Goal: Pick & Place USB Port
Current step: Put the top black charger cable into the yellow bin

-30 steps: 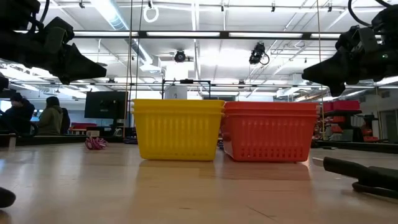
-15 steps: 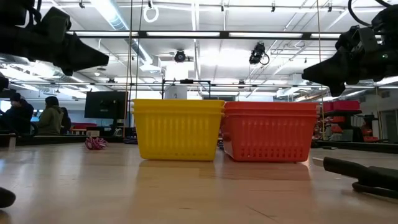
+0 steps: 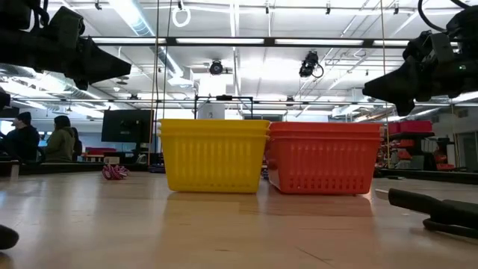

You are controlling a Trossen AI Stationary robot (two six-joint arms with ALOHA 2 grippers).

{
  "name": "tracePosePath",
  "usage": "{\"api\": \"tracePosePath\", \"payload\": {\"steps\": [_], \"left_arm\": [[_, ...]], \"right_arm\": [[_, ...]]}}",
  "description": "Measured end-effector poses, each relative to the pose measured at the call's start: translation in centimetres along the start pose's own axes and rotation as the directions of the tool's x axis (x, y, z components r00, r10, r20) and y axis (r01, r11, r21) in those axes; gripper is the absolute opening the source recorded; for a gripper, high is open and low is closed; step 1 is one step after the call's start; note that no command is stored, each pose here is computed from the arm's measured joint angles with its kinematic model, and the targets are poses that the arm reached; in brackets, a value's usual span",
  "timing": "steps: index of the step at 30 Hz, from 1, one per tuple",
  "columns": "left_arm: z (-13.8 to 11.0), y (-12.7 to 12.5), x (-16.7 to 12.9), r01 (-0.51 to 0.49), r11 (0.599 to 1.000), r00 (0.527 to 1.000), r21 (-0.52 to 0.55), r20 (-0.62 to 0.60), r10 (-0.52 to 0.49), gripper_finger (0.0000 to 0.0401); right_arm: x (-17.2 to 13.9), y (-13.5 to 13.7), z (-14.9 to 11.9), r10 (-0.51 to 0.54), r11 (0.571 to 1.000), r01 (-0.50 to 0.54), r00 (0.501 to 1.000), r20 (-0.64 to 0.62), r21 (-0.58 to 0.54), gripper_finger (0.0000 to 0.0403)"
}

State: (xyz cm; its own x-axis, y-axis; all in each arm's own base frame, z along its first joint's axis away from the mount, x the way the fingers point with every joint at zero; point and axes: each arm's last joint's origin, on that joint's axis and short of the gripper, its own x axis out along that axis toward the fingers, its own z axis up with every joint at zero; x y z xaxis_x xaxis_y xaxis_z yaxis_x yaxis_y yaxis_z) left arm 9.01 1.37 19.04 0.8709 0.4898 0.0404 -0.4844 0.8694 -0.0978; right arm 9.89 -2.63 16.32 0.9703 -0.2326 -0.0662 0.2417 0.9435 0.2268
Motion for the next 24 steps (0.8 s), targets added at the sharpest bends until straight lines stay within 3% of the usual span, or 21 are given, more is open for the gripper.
{"api": "tracePosePath", "payload": {"steps": [7,11,15,17,19,22,24], "left_arm": [[0.3,0.0,0.0,0.002,1.0,1.0,-0.017,0.028,-0.002,0.0103],[0.4,0.0,0.0,0.003,1.0,0.999,-0.022,0.038,-0.002,0.0103],[0.4,0.0,0.0,0.003,1.0,0.999,-0.014,0.038,-0.002,0.0103],[0.4,0.0,0.0,0.002,1.0,0.999,-0.014,0.038,-0.002,0.0103],[0.4,0.0,0.0,0.001,1.0,0.999,-0.014,0.038,0.0,0.0103],[0.4,0.0,0.0,-0.001,1.0,0.999,-0.014,0.039,0.001,0.0103],[0.5,0.0,0.0,-0.018,1.0,0.999,-0.018,0.046,0.019,0.0103]], "right_arm": [[0.0,0.0,0.1,-0.006,1.0,0.006,1.0,0.012,0.0,0.0091],[-0.1,0.0,1.1,-0.056,0.998,0.055,0.991,0.125,0.009,0.0091],[-0.4,0.2,2.6,-0.054,0.992,0.02,0.958,0.282,0.125,0.0091],[-0.7,0.3,3.4,-0.101,0.985,0.038,0.92,0.378,0.17,0.0091],[-1.2,0.0,4.3,-0.229,0.968,0.146,0.843,0.488,0.203,0.0091],[-1.8,-0.6,4.9,-0.484,0.872,0.324,0.69,0.538,0.368,0.0091],[-1.8,-0.8,4.5,-0.553,0.819,0.323,0.667,0.5,0.475,0.0091]]}}
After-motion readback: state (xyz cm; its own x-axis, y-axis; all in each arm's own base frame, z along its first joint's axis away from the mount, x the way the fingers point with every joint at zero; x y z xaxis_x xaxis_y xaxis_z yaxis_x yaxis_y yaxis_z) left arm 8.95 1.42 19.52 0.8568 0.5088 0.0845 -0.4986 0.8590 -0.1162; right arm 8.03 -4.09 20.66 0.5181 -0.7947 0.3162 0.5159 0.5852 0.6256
